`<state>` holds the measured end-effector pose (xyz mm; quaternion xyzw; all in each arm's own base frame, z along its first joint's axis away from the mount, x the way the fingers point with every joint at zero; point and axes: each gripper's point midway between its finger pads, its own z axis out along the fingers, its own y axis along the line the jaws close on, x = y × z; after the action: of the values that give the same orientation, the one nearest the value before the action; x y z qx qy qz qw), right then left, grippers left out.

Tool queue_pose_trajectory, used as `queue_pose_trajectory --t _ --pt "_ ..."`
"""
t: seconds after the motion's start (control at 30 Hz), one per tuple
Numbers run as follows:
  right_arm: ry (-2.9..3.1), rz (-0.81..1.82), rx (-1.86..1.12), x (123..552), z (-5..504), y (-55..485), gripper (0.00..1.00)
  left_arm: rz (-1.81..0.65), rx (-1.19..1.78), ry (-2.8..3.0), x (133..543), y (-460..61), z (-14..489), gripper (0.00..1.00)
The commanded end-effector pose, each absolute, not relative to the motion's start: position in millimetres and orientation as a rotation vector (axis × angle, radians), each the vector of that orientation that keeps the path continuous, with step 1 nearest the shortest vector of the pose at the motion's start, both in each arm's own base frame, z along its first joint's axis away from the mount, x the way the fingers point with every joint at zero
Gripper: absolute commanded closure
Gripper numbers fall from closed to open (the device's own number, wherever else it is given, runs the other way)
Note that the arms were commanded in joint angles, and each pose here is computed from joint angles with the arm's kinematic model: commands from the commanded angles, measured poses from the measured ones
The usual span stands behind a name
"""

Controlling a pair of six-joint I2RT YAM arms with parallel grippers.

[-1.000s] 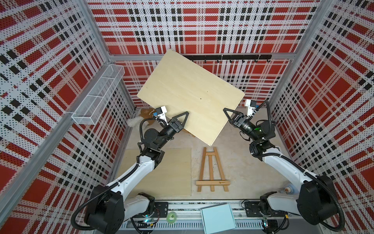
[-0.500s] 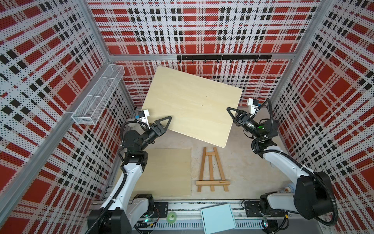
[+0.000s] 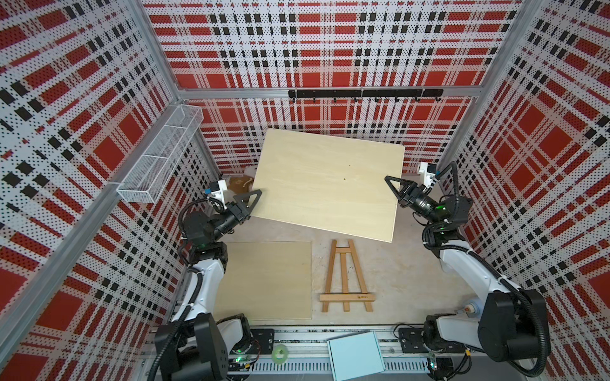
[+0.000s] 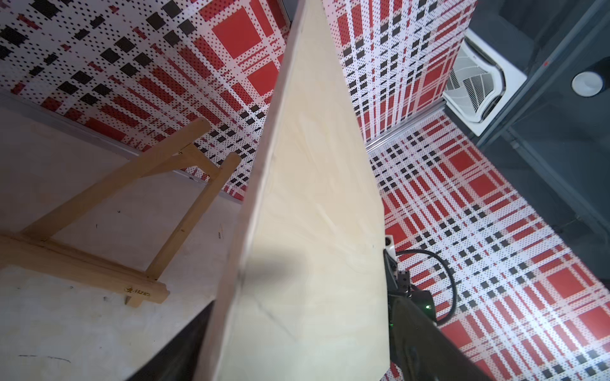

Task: Disassemble the easel
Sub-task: Place the drawing board at the corner of the board.

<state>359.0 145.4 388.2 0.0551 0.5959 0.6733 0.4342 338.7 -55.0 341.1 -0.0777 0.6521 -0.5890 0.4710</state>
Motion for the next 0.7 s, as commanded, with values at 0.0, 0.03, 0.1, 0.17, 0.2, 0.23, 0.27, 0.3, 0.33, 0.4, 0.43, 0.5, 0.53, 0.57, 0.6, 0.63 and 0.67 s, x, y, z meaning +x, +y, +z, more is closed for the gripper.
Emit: queue_pose_trajectory --t 0.0,0.03,0.1,0.17,0.2,0.23,0.27,0.3,0.33,0.4,0.43,0.5,0.53,0.57,0.6,0.63,0.67 --pt "1.272 1.703 -0.044 322.1 448.7 134.0 1.00 -1.512 -0.065 1.574 327.1 -62.2 366.5 0.22" --pt "1.276 1.711 -0.047 322.4 448.5 132.6 1.00 -1.523 -0.051 1.580 327.6 -64.6 365.2 0.23" --pt "1.299 1.735 -0.064 323.1 446.7 133.8 1.00 -1.554 -0.041 1.599 329.4 -70.2 359.8 0.25" --pt "1.303 1.760 -0.086 321.9 447.8 136.1 1.00 -1.585 -0.036 1.622 331.9 -77.8 352.7 0.27" --pt "1.297 1.771 -0.089 321.3 448.6 136.3 1.00 -1.597 -0.034 1.632 333.2 -81.5 349.5 0.27" --pt "1.290 1.781 -0.087 321.1 449.2 135.9 1.00 -1.606 -0.042 1.643 335.0 -83.6 345.6 0.27" --pt "1.282 1.788 -0.088 320.7 450.2 135.6 1.00 -1.606 -0.068 1.653 338.3 -83.2 340.1 0.27" --pt "1.277 1.792 -0.087 320.6 450.8 135.2 1.00 -1.595 -0.097 1.661 341.0 -80.6 334.9 0.28" --pt "1.274 1.793 -0.085 320.4 451.0 134.9 1.00 -1.578 -0.124 1.673 343.3 -77.8 329.6 0.28" --pt "1.276 1.789 -0.087 319.8 451.0 135.3 1.00 -1.515 -0.163 1.722 346.1 -74.0 318.6 0.28" --pt "1.283 1.784 -0.089 320.2 450.0 135.7 1.00 -1.470 -0.173 1.756 345.6 -72.9 313.2 0.28" --pt "1.301 1.778 -0.094 320.4 448.1 136.9 1.00 -1.345 -0.194 1.873 342.5 -71.2 297.0 0.26" --pt "1.310 1.776 -0.094 321.4 446.6 137.4 1.00 -1.287 -0.174 1.922 339.5 -72.7 292.8 0.25" --pt "1.317 1.775 -0.097 321.9 445.9 138.0 1.00 -1.254 -0.154 1.962 336.4 -74.8 290.5 0.25" --pt "1.326 1.777 -0.097 323.4 444.5 138.8 1.00 -1.254 -0.121 1.980 333.7 -78.7 291.1 0.25" --pt "1.335 1.778 -0.097 324.9 443.0 139.3 1.00 -1.291 -0.095 1.982 331.7 -83.9 292.8 0.26" --pt "1.342 1.782 -0.095 326.7 441.7 139.7 1.00 -1.335 -0.064 1.974 329.3 -89.7 296.3 0.28"
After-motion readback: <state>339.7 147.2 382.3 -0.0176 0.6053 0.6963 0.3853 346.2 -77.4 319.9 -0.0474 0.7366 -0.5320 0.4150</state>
